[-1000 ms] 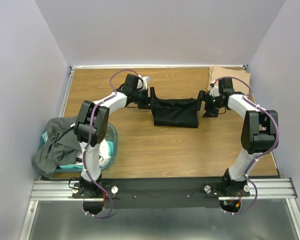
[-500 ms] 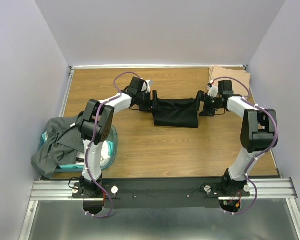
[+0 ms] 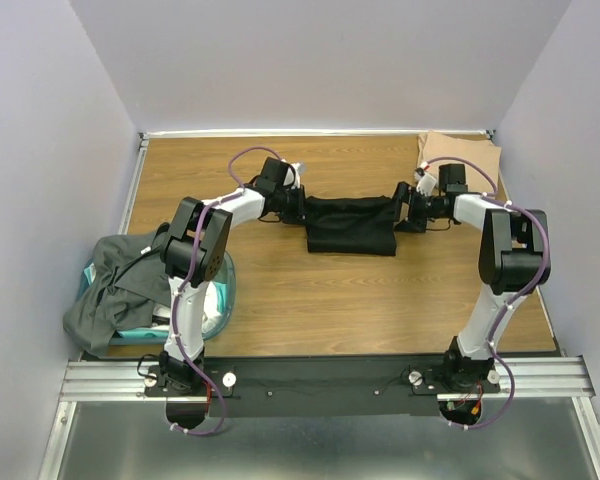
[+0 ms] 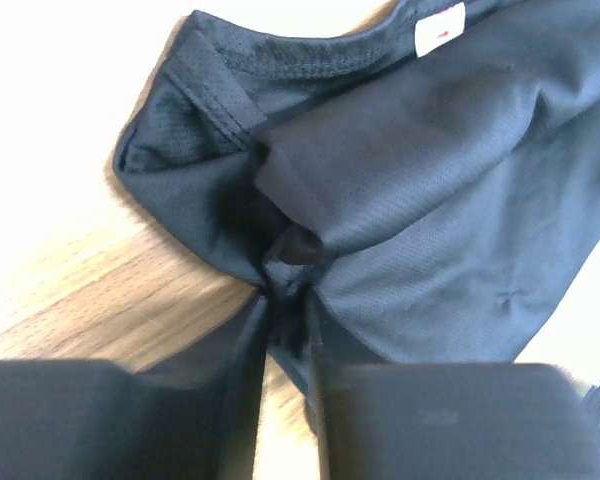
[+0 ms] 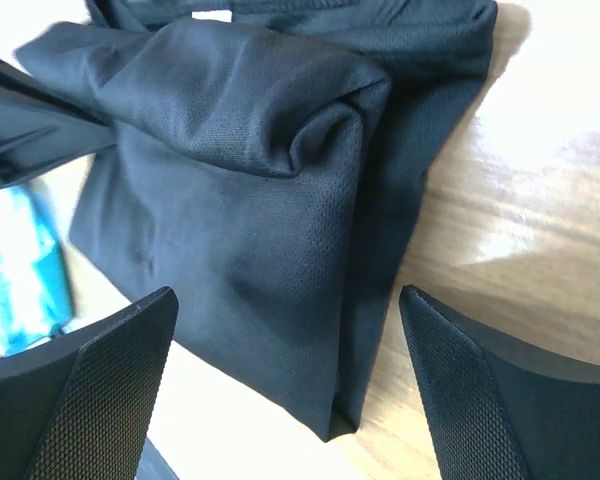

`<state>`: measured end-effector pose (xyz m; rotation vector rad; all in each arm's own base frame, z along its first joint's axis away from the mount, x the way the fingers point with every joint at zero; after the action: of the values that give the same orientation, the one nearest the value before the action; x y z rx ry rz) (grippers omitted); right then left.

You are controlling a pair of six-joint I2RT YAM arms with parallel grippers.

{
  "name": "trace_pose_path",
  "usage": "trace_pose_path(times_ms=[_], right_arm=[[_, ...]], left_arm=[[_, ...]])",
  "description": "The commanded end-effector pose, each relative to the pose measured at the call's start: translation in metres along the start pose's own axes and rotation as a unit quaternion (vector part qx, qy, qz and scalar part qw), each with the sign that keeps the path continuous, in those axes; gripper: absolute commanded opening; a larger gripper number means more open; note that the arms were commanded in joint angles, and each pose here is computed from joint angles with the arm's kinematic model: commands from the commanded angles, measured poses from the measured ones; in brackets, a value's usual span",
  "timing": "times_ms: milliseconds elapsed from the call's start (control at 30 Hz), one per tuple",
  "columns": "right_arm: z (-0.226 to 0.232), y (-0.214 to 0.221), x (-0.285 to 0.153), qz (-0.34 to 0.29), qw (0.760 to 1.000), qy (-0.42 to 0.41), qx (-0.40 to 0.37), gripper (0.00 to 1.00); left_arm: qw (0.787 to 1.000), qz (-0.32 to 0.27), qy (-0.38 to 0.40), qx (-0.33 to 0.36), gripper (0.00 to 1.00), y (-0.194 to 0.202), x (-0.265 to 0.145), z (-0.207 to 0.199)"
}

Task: Fold and stack the t-shirts
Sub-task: Fold the tshirt, then neatly place the folded tshirt to the corner

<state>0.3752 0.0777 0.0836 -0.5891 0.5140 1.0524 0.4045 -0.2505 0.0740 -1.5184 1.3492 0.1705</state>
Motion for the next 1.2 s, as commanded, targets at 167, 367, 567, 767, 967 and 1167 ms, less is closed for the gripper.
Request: trace_pose_path(times_ms=[167, 367, 567, 767, 967, 1167], right_arm=[[-0.043, 0.024, 0.031, 0.057, 0.998, 0.002, 0.033, 0.97], [-0.053, 0.032, 0.043, 0.074, 0.996, 0.009, 0.039, 0.96], [-0.045, 0.042, 0.063, 0.097, 0.995, 0.011, 0.026, 0.89], [-0.042, 0.041, 0.07, 0.091, 0.995, 0.034, 0.019, 0.7], [-0.038, 0.029, 0.063, 0.054, 0.996, 0.066, 0.01, 0.49], [-0.024, 0.012, 0.054, 0.02, 0.997, 0.077, 0.004, 0.02]], left_arm=[[0.997, 0.068, -0.018, -0.021, 0.08, 0.053, 0.014, 0.016], [0.997, 0.075, -0.013, -0.025, 0.03, 0.06, 0.015, 0.017], [0.997, 0.071, -0.007, -0.024, 0.03, 0.06, 0.015, 0.016], [0.997, 0.07, 0.0, -0.026, 0.03, 0.061, 0.017, 0.015], [0.998, 0.062, 0.004, -0.023, 0.06, 0.055, 0.015, 0.012], [0.999, 0.036, 0.007, -0.01, 0.43, 0.036, 0.003, 0.004]])
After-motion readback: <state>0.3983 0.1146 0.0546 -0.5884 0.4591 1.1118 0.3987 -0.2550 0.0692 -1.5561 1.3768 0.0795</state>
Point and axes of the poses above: each gripper's point midway between its finger pads, its own x axis out along the fingers, its own z axis along the line the jaws close on, y = z × x, the point moved 6 cm from there along -x, back along the fingers, and after that the axes turned 15 degrees about x, right-handed, at the moved point
